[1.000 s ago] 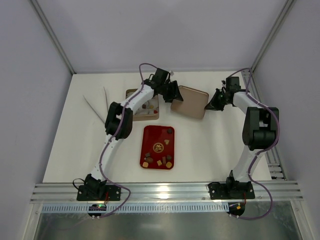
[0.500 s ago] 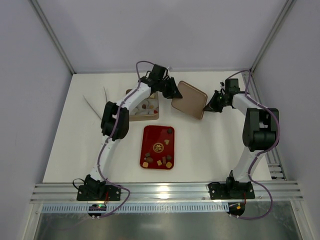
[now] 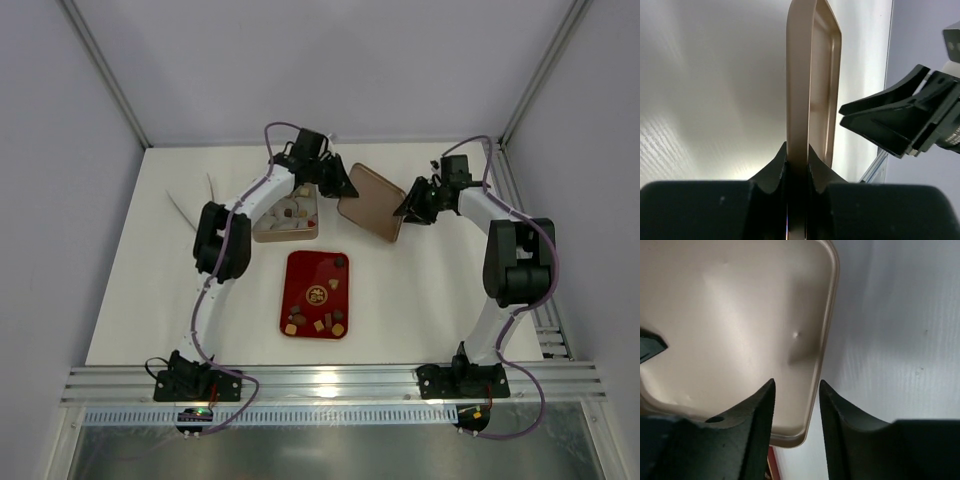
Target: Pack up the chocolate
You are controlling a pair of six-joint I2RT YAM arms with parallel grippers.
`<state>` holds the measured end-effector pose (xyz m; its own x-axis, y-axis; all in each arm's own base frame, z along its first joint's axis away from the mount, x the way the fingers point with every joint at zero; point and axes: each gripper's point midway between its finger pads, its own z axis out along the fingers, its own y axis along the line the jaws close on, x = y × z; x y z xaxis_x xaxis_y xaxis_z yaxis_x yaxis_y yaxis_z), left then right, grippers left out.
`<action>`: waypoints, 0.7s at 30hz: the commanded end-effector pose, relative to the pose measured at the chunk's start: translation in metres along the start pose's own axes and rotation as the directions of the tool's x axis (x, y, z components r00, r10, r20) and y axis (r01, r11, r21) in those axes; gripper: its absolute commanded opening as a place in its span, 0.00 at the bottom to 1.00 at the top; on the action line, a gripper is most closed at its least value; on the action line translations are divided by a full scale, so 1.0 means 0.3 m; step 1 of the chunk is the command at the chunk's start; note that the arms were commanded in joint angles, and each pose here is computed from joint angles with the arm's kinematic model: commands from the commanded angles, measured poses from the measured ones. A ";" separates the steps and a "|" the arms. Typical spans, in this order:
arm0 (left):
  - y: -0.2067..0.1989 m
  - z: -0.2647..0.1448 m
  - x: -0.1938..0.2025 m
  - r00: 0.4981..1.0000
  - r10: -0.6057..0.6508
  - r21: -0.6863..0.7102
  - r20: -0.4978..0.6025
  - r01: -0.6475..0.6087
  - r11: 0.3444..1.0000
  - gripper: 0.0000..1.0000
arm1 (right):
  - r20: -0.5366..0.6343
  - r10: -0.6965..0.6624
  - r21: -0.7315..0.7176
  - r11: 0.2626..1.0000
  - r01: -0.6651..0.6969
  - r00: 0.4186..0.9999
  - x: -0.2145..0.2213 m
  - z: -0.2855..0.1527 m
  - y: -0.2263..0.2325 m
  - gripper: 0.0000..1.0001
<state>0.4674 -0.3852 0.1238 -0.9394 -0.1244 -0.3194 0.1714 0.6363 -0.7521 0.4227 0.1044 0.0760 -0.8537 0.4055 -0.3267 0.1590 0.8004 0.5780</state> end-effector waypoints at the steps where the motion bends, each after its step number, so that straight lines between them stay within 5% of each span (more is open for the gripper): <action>1: -0.113 -0.128 -0.050 0.999 0.021 0.066 0.039 -0.024 0.998 0.00 | 0.130 -0.095 -0.029 0.995 0.100 0.987 -0.077 -0.094 0.100 0.47; 9: -0.056 -0.230 -0.078 0.998 -0.046 0.009 0.032 0.046 0.999 0.00 | 0.296 -0.346 0.111 0.938 0.327 0.891 -0.070 -0.213 0.239 0.59; 18: -0.078 -0.346 -0.088 0.997 -0.075 0.000 0.035 0.075 0.997 0.00 | 0.374 -0.729 0.245 0.674 0.696 0.574 0.083 -0.281 0.495 0.70; 21: -0.098 -0.371 -0.079 0.997 -0.075 0.004 0.030 0.074 0.997 0.00 | 0.360 -0.837 0.348 0.530 0.774 0.412 0.144 -0.276 0.563 0.74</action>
<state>0.4702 -0.3131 0.1685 -0.9428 -0.2195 -0.2507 0.0408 0.6706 -0.7407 0.3644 0.2226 0.2037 -0.4705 -0.1891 -0.8619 -0.4293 0.9024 0.0363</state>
